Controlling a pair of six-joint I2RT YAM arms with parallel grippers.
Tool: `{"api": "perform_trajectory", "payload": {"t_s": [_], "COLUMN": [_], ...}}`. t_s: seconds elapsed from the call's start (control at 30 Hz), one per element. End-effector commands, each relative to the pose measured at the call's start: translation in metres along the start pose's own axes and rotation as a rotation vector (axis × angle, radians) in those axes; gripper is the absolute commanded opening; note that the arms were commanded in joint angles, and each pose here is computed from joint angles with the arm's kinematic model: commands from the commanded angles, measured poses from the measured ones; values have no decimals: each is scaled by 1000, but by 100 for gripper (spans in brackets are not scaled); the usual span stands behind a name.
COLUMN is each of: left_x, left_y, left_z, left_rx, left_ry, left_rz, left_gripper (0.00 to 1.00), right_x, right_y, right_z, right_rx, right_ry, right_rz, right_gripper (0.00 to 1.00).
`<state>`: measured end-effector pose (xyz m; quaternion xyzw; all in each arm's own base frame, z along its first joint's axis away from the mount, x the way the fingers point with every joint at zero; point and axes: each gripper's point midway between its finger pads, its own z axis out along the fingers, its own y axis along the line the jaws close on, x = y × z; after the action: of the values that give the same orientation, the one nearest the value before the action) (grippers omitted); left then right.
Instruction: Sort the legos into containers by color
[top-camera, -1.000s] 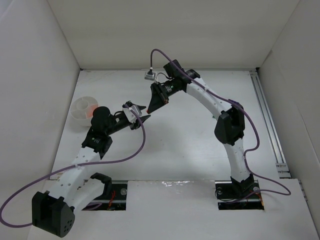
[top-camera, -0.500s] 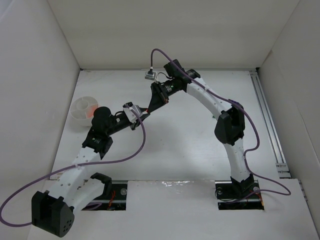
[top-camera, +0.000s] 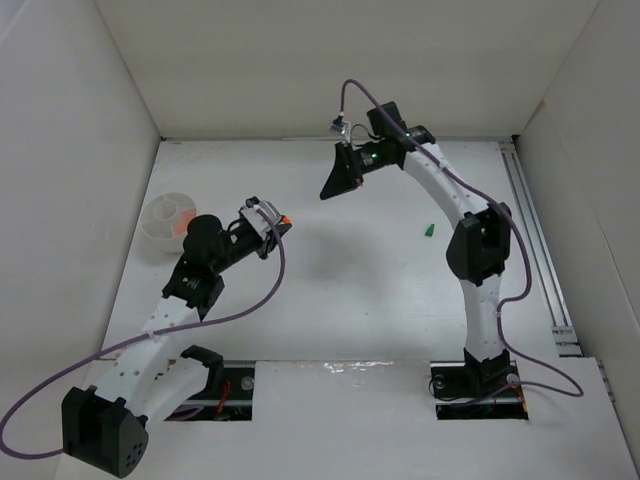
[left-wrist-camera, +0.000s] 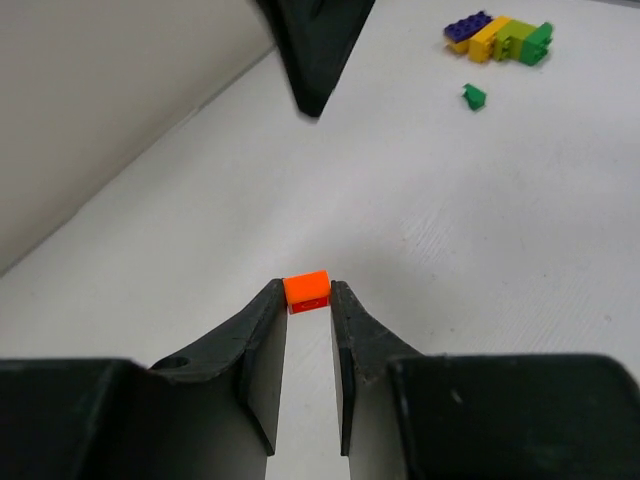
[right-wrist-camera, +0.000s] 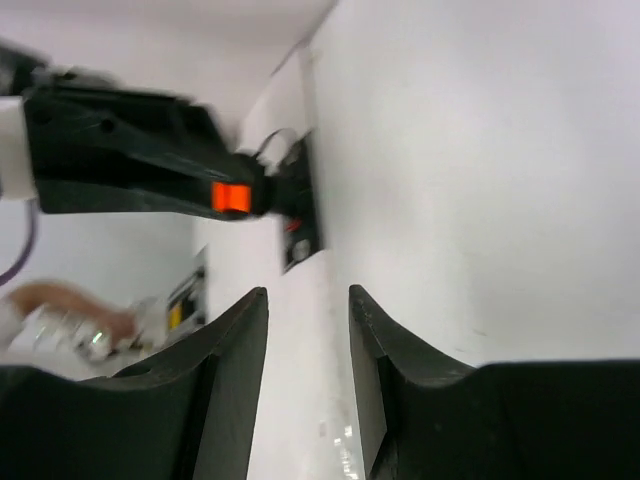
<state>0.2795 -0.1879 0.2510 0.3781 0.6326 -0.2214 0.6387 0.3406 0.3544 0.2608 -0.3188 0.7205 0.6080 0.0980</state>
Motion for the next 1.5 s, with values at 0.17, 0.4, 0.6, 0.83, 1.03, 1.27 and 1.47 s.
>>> {"api": "perform_trajectory", "payload": {"t_s": [0.17,0.4,0.6,0.83,1.03,1.27,1.47], "left_x": [2,41,59,93,97,113,135], "left_y": [65,121,149,180,201,212,223], "left_z": [-34,-68,-90,-121,-127,-126,-136], "left_rx": [-448,-815,-1036,-1271,-1351,-1404,-1463], "left_ry": [140,328,344,483,488,545,601], "left_rz": [-189,-407,-536,-625,-649,-661,-707], "left_gripper": [0,0,0,0,0,0,0], "right_x": [-44,-36,-34,-37,-34,-35,-34], "right_y": [-76,-84,-83,-82,-86,-84,-88], "right_z": [-123,-160,-165,-166,-164,-164,-163], "right_rx": [679,858,865,865,857,857,857], "right_ry": [-257,-302,-309,-310,-294,-294,-289], "right_rz": [-155,-166,-160,-163,-157,-157,-149], "right_gripper": [44,44,44,45,45,45,45]}}
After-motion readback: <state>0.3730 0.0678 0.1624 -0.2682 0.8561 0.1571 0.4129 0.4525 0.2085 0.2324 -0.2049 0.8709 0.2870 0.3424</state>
